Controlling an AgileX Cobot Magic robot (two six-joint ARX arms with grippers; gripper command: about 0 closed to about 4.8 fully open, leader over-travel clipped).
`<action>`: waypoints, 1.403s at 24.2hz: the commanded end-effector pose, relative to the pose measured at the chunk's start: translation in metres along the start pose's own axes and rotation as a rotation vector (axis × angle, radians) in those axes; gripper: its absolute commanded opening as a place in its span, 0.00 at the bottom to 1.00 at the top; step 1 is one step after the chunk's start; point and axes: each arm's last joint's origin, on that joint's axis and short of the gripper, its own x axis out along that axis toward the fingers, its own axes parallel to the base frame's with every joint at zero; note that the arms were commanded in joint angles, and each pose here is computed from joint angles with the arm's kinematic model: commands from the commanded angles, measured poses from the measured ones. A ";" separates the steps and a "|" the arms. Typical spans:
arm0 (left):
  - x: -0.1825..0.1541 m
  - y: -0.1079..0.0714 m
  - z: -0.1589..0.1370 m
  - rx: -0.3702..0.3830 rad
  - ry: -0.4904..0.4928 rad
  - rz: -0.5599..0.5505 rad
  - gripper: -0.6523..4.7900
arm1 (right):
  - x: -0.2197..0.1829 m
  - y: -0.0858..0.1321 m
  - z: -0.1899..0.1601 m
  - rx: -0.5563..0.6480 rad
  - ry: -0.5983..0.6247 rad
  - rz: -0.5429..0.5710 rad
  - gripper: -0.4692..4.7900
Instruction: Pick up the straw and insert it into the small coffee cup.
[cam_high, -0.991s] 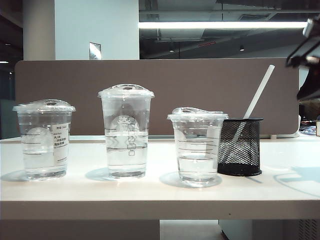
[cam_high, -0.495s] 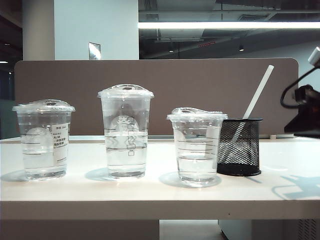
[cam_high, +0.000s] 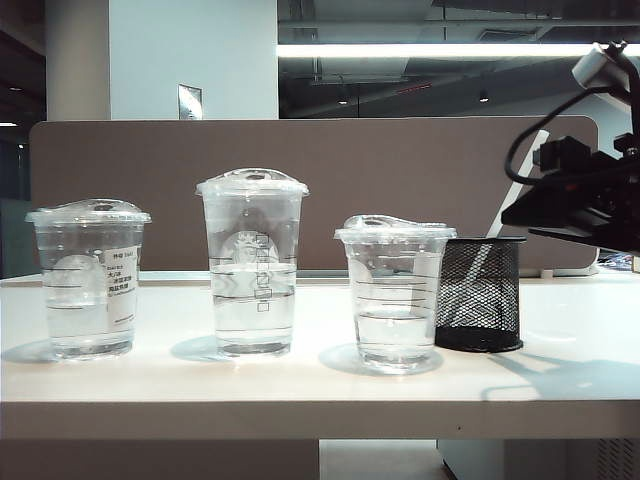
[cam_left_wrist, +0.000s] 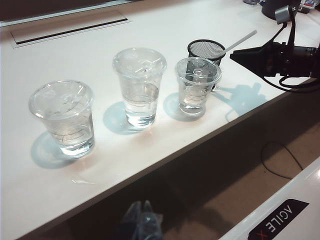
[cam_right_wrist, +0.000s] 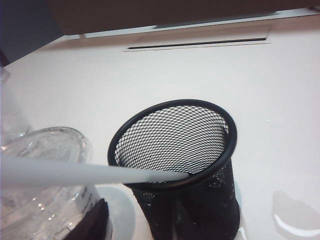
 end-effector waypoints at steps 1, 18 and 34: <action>0.000 0.000 0.002 0.008 -0.013 -0.002 0.11 | 0.001 0.001 0.004 -0.004 -0.033 0.004 0.43; 0.000 0.000 0.002 0.009 -0.013 0.000 0.11 | 0.016 0.004 0.038 -0.028 -0.141 0.033 0.11; 0.000 0.001 0.006 0.031 -0.054 0.021 0.11 | -0.044 0.048 0.161 -0.181 -0.040 0.255 0.11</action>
